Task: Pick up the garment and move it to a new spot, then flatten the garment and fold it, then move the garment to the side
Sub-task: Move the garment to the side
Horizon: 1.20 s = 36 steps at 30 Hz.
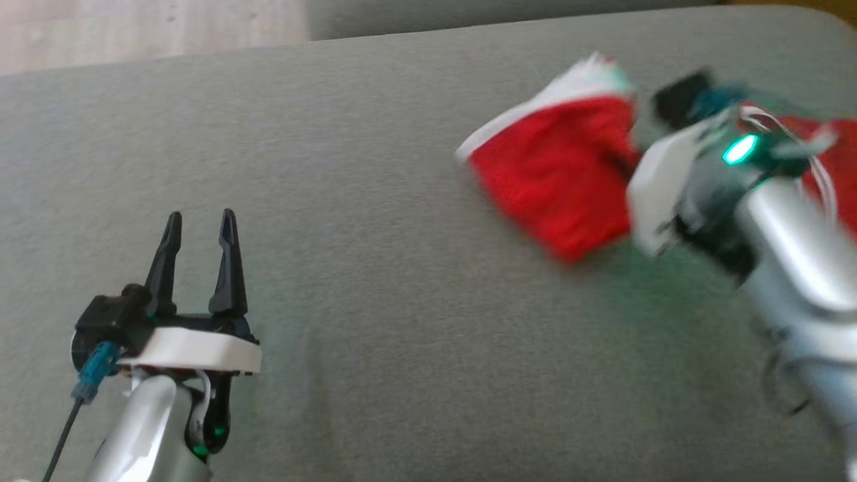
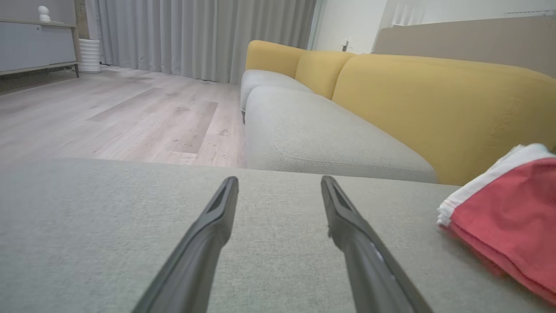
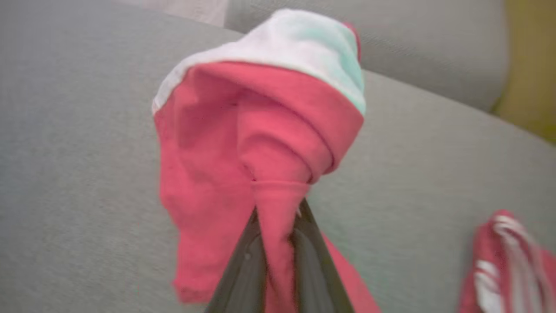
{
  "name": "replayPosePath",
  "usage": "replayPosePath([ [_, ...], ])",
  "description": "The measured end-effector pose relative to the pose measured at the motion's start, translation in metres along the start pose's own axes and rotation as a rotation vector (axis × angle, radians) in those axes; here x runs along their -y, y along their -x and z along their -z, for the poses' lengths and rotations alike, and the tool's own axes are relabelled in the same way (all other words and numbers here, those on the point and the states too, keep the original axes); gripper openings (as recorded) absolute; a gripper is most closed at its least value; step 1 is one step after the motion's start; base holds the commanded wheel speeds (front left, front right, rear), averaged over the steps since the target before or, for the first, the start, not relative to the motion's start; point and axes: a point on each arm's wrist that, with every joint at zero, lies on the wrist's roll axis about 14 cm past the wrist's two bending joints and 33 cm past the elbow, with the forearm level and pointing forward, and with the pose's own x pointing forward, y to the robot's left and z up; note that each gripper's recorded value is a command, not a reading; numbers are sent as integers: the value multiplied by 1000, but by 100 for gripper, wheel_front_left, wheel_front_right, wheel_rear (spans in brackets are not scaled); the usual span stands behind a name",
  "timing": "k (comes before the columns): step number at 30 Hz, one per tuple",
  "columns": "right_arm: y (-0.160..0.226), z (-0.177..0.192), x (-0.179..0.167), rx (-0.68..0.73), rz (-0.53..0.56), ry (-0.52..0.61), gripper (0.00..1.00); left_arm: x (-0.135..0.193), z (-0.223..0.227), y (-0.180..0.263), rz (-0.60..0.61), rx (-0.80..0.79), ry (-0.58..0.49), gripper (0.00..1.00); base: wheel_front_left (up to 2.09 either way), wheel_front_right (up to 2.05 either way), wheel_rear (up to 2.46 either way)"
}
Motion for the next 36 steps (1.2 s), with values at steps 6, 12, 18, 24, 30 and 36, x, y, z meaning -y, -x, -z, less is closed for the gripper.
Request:
replayPosePath([
  [6, 46, -1, 93, -25, 203, 45, 0, 27, 8, -17, 72, -11, 28, 100, 0, 0, 0],
  [12, 70, 42, 155, -150, 335, -5, 0, 47, 16, -41, 139, -20, 34, 100, 0, 0, 0],
  [18, 77, 56, 193, -144, 420, -21, 0, 53, 33, -55, 168, -53, 40, 100, 0, 0, 0],
  [24, 77, 95, 227, -244, 508, -26, 0, 48, 44, -66, 178, -75, 28, 100, 0, 0, 0],
  [30, 66, 100, 250, -272, 570, 69, 100, 39, 52, -76, 174, -89, 22, 100, 0, 0, 0],
  [36, 69, 93, 264, -222, 626, 150, 100, 39, 54, -75, 179, -99, 14, 100, 0, 0, 0],
])
